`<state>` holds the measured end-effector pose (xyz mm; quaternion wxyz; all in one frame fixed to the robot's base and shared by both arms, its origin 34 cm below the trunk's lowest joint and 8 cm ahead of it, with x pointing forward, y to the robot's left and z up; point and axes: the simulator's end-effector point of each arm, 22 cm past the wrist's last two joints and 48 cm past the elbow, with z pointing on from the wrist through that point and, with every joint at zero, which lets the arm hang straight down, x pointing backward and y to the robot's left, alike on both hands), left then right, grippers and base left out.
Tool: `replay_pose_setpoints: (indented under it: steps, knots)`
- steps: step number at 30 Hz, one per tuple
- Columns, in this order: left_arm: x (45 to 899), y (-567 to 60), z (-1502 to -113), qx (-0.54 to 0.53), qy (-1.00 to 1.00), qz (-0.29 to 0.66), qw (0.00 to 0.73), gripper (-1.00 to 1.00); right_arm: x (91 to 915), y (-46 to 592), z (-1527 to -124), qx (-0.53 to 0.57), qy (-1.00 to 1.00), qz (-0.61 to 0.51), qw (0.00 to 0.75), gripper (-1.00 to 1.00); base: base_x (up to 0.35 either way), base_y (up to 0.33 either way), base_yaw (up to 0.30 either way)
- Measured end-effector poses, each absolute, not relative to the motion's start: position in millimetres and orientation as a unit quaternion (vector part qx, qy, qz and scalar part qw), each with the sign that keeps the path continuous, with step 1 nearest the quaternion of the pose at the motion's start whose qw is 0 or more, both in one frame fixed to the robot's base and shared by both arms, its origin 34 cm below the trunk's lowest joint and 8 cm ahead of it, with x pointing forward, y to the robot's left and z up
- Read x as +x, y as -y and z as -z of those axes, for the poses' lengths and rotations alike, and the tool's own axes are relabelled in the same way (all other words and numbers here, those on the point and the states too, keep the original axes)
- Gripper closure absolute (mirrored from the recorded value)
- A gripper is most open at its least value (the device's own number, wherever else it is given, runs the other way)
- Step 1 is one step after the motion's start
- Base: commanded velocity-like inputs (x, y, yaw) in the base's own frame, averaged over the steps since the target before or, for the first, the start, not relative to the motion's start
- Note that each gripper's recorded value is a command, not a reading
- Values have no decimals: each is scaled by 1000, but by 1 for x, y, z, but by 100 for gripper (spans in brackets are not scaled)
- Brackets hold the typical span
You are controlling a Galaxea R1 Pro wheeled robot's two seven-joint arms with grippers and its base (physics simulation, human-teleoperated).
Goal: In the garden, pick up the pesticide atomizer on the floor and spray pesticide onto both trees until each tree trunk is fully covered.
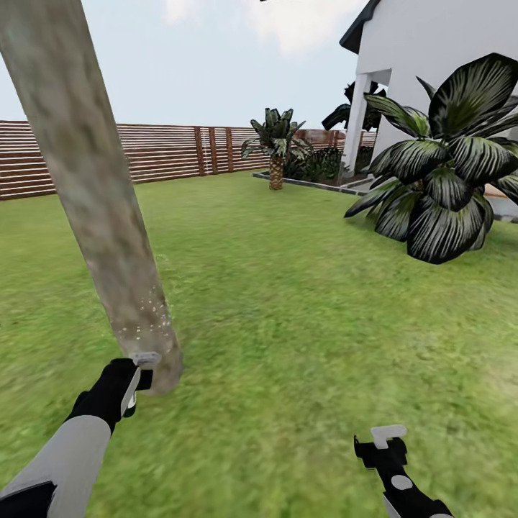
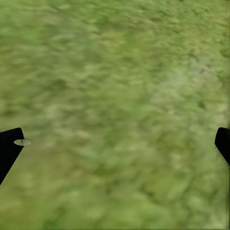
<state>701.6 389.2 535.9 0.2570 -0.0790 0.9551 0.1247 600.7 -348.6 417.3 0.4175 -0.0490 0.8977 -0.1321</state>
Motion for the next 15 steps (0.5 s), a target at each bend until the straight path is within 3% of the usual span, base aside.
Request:
replay_pose_setpoints:
  steps: [4, 15]
  knots:
    - [707, -391, -544, -80, -952, -126, 266, 100, 601, 348, -417, -49, -898, 132, 417, -100, 135, -90, 192]
    - [754, -372, -611, -86, -944, -111, 298, 100, 601, 348, -417, -49, -898, 132, 417, -100, 6, -4, 273]
